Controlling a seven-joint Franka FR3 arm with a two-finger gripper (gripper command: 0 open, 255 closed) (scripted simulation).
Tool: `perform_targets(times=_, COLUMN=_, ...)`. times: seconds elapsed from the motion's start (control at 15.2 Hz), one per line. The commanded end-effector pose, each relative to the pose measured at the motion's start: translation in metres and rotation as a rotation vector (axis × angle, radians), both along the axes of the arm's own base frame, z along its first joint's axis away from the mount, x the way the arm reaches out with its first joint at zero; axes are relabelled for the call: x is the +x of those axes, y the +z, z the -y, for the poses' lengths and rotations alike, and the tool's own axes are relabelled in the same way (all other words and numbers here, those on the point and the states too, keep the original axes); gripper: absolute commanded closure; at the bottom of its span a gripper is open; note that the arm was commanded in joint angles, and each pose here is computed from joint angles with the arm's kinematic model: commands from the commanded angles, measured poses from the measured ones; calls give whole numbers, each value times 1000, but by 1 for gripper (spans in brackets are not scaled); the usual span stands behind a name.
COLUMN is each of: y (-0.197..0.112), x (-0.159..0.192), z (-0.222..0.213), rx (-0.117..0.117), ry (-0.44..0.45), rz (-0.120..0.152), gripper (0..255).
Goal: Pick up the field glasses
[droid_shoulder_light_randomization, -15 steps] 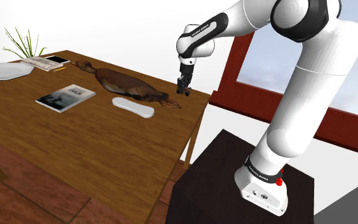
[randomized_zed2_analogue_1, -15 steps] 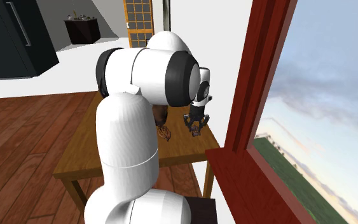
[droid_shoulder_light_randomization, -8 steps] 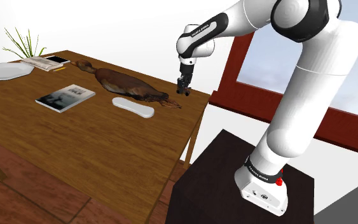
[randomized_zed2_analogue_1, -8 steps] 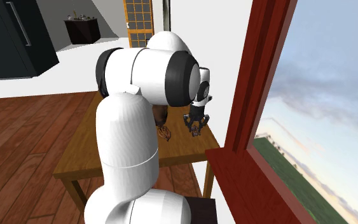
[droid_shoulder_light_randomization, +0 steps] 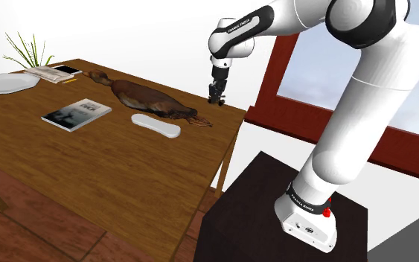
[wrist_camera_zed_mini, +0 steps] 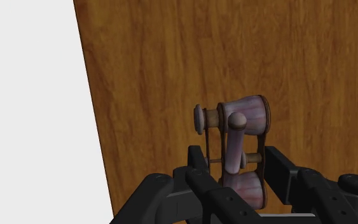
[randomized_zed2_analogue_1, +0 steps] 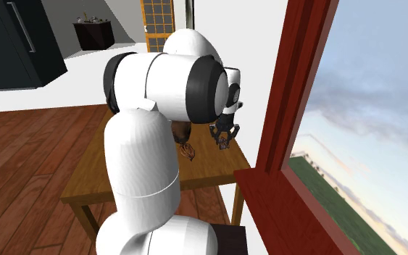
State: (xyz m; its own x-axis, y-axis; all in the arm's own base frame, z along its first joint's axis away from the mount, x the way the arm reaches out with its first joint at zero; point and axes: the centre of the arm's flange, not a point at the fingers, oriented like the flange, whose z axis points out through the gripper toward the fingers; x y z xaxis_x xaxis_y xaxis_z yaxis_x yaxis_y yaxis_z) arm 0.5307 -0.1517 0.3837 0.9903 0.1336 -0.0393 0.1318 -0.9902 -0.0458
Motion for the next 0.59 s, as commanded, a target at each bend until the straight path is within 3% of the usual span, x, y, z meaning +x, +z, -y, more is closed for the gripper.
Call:
perform_targets(times=0.0, y=11, x=1, z=0, rx=0, ry=0, rz=0, gripper=255)
perform_targets(times=0.53, y=44, x=1, z=0, rx=0, ry=0, rz=0, gripper=255)
